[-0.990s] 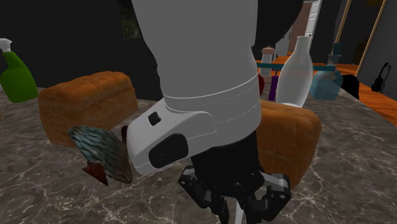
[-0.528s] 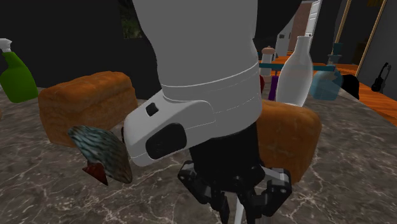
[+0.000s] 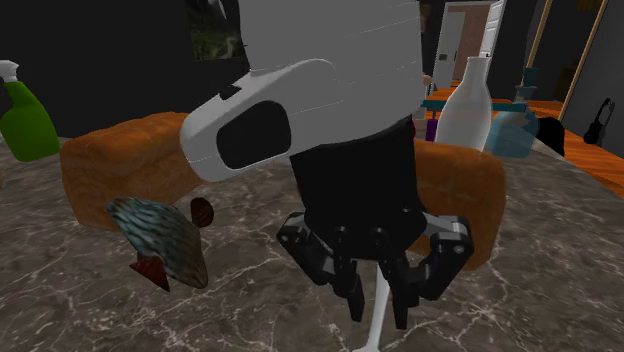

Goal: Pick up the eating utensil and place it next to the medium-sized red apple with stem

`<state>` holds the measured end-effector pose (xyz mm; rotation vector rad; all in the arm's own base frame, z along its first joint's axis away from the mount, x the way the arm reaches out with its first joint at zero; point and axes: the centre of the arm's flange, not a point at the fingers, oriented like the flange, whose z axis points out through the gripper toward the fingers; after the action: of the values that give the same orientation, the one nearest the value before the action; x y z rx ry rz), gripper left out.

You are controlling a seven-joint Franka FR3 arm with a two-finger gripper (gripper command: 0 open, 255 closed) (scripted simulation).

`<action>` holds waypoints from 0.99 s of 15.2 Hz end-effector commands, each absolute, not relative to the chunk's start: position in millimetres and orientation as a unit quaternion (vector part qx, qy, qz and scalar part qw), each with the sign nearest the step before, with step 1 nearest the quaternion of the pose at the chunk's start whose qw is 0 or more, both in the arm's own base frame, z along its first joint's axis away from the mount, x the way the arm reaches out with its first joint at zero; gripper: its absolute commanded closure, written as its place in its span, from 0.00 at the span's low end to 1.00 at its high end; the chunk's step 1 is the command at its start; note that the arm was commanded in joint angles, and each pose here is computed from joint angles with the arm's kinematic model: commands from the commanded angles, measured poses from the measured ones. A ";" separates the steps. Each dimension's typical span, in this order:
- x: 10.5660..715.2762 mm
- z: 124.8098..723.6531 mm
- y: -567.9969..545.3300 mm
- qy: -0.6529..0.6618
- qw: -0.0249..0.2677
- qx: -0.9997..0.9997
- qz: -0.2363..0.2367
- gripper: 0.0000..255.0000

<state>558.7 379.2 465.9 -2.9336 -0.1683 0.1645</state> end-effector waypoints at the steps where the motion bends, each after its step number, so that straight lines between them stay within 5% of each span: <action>1: 559.2 476.4 379.7 -0.057 0.099 -0.992 0.056 1.00; 15: 559.2 550.3 379.7 -0.057 0.099 -0.992 0.056 1.00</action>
<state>559.7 379.6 545.1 -2.9335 -0.1682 0.1644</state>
